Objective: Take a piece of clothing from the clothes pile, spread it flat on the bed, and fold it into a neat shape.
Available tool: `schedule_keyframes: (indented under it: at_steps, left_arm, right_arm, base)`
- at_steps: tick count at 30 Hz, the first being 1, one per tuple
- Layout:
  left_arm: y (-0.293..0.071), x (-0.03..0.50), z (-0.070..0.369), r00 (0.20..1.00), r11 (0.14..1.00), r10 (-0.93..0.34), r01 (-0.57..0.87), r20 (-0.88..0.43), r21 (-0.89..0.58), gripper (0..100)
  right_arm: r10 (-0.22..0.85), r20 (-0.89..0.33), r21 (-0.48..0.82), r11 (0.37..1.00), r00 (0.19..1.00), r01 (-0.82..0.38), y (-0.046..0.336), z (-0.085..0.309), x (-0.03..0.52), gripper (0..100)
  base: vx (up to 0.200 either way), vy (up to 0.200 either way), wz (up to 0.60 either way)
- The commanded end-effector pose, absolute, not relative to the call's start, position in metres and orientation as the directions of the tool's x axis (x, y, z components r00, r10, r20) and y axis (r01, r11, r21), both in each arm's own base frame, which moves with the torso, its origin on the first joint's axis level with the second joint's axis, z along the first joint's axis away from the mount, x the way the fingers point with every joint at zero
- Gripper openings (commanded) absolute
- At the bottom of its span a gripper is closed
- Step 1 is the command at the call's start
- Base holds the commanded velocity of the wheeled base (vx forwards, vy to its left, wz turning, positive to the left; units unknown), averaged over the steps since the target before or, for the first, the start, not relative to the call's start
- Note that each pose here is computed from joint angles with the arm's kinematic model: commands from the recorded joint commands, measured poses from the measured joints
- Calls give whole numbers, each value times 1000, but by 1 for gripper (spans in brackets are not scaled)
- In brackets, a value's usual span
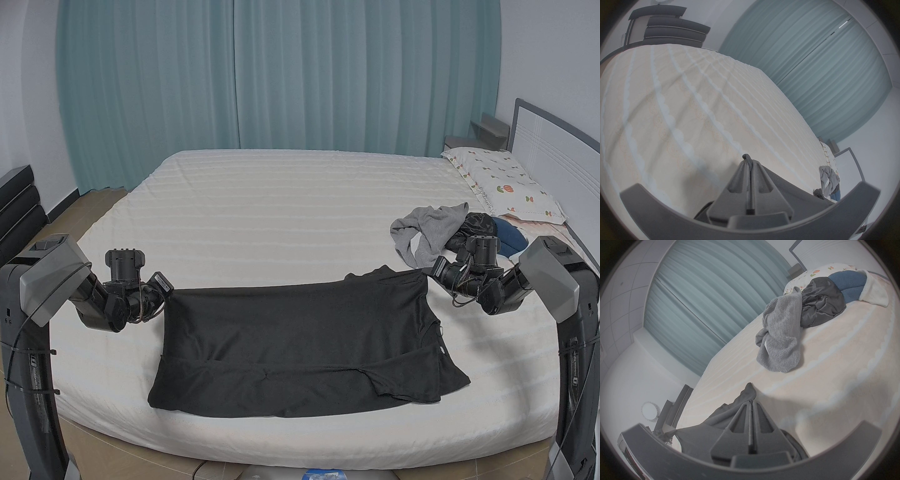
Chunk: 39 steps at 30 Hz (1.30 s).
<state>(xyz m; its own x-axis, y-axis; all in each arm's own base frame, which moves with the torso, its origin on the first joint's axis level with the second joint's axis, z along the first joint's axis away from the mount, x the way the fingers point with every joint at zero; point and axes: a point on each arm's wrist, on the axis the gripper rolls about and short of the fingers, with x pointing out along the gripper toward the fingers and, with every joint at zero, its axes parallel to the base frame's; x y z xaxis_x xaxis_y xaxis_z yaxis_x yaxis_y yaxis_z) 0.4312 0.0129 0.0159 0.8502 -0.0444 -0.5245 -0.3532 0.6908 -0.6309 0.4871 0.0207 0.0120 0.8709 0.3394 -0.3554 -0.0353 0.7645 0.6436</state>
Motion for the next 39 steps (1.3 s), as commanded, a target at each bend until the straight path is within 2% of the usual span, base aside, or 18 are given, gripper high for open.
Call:
schedule_keyframes:
  at_steps: [1, 9, 14, 26, 32, 39]
  left_arm:
    - [9, 421, 26, 851, 714, -54, -333, -523, -616, 0]
    - [8, 403, 35, 840, 733, -54, -334, -540, -593, 0]
    - [11, 385, 27, 806, 771, -52, -343, -589, -537, 0]
    - [7, 334, 3, 742, 775, -59, -387, -668, -499, 0]
    - [8, 322, -1, 753, 771, -66, -378, -655, -512, 0]
    - [5, 307, -8, 737, 773, -96, -369, -669, -516, 0]
  right_arm:
    - [359, -356, 646, 762, 863, -50, 15, 29, 472, 0]
    - [406, -396, 660, 750, 823, -52, 11, 33, 447, 0]
    - [414, -464, 618, 785, 783, -49, 11, 20, 422, 0]
    - [421, -567, 552, 832, 708, -53, 11, 0, 370, 0]
    - [414, -550, 550, 833, 726, -59, 7, 5, 355, 0]
    - [415, -573, 550, 834, 706, -44, 7, -15, 337, 0]
  base:
    - [0, 0, 0]
    - [0, 0, 0]
    - [0, 0, 0]
    - [0, 0, 0]
    - [0, 0, 0]
    - [0, 0, 0]
